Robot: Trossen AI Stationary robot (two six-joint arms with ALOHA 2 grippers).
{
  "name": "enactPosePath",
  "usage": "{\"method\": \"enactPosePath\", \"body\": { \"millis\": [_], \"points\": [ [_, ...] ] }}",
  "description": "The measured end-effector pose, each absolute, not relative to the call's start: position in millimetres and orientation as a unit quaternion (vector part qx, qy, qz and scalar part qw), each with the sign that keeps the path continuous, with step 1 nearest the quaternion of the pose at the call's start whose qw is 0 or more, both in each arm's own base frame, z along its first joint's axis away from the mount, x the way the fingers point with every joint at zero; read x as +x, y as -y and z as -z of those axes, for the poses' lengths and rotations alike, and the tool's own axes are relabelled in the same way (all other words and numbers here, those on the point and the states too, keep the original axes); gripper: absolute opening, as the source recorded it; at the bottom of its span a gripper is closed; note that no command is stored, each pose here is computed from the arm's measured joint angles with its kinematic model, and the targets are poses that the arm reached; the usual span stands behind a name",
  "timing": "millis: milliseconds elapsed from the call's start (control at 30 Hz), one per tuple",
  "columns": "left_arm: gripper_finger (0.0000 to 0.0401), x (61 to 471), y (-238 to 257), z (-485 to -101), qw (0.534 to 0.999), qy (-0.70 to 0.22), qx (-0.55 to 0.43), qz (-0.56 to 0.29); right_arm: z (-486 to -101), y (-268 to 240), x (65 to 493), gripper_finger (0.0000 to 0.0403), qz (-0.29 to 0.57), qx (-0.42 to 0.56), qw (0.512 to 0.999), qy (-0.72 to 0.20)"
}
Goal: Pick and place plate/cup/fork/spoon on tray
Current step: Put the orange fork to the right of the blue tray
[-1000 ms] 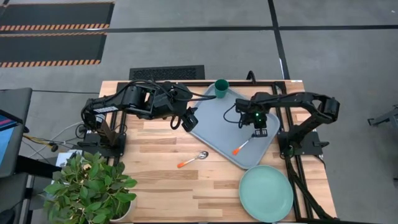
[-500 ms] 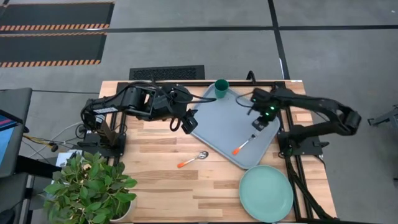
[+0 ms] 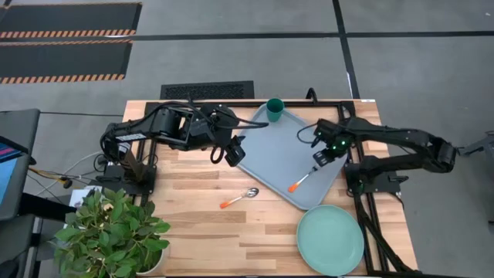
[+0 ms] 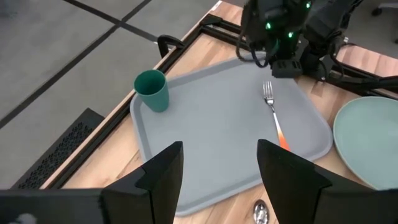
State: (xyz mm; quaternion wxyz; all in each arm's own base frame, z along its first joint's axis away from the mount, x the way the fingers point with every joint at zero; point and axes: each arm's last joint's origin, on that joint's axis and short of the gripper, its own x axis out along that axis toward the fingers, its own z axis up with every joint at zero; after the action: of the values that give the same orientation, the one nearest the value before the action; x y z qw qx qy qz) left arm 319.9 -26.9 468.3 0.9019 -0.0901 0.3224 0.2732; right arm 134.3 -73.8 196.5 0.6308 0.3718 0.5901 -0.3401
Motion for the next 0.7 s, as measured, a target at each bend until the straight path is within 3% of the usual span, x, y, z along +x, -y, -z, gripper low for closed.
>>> {"method": "enactPosePath", "body": {
  "millis": [267,700],
  "points": [
    [0.0194,319.9,26.8,-468.4,0.902,-0.323,-0.087,-0.272,-180.3,59.4,145.1,0.0103,0.37,0.291,0.579,-0.665],
    [0.0194,319.7,27.0,-468.0,0.903,-0.329,-0.08,-0.266,-153.4,57.0,170.7,0.0063,0.367,0.278,0.572,-0.679]
  ]
}}
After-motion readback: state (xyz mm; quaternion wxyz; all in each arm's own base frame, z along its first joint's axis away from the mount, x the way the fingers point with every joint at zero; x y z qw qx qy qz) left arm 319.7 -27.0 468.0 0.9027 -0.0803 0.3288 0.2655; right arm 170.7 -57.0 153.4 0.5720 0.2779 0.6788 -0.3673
